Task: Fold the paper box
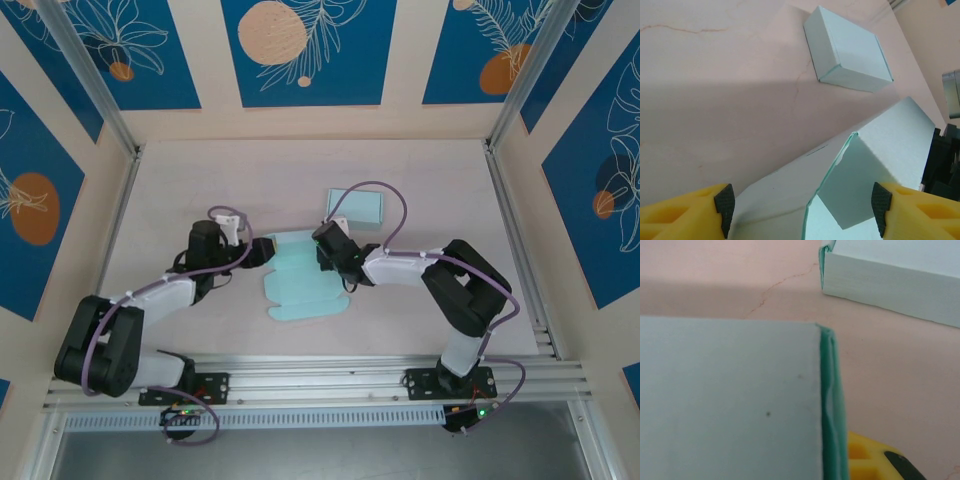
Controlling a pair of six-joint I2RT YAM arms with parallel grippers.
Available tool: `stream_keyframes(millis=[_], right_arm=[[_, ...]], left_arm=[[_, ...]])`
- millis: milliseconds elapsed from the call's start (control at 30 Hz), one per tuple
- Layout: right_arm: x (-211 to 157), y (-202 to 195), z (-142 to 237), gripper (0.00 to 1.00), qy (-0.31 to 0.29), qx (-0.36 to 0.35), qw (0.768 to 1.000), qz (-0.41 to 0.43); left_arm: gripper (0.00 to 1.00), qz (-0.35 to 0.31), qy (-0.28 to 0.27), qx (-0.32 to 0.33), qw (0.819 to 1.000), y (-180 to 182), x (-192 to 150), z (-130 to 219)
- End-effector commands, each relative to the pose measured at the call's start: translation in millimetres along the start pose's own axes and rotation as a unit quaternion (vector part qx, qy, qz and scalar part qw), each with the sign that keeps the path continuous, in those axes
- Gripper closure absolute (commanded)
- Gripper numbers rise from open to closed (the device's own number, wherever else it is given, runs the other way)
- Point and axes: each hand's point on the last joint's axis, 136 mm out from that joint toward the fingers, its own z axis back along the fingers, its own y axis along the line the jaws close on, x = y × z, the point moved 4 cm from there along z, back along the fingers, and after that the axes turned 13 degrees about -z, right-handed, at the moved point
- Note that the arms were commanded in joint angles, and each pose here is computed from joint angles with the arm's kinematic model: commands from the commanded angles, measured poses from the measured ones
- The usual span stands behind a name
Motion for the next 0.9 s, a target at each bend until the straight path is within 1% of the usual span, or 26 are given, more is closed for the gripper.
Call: stream_keyframes(millis=[0, 67, 200, 233, 333, 467, 567, 633, 700, 767, 867], right_arm=[[-7, 4, -5, 0.81, 0.018, -0.002, 1.0, 0.005], [-8, 4, -7, 0.81, 0.021, -0.005, 1.0, 0.006], [-8, 5, -8, 0.81, 0.022, -0.005, 1.0, 0.005], [-8, 5, -8, 0.81, 0.022, -0.005, 1.0, 0.006], [-8, 6, -8, 0.81, 0.023, -0.004, 1.0, 0.006], [-6, 7, -7, 0.81, 0.022, -0.003, 1.0, 0.007], [-6, 8, -8, 0.81, 0.023, -0.001, 1.0, 0.007], [-5, 10, -9, 0.81, 0.023, 0.0, 1.0, 0.007], [-6, 13, -10, 0.81, 0.025, -0.001, 1.0, 0.01], [-6, 15, -11, 0.81, 0.026, -0.001, 1.0, 0.012], [-6, 18, -11, 0.81, 0.027, -0.001, 1.0, 0.014]], left_arm=[[0.27, 0.014, -0.005, -0.025, 1.0, -10, -6, 5], [0.3, 0.02, -0.008, -0.025, 0.999, -11, -8, 7], [0.48, 0.027, -0.013, 0.009, 1.0, -3, -13, 13], [0.51, 0.028, -0.013, 0.015, 0.999, -2, -14, 14], [0.53, 0.035, -0.018, 0.02, 0.999, 0, -15, 16], [0.53, 0.039, -0.026, -0.011, 0.999, -8, -11, 15], [0.53, 0.05, -0.031, -0.021, 0.998, -13, -10, 14], [0.6, 0.048, -0.035, -0.008, 0.998, -16, -12, 13], [0.64, 0.035, -0.035, 0.021, 0.999, -17, -13, 12], [0.64, 0.023, -0.038, 0.038, 0.998, -19, -12, 11], [0.64, 0.021, -0.046, 0.044, 0.998, -21, -7, 7]])
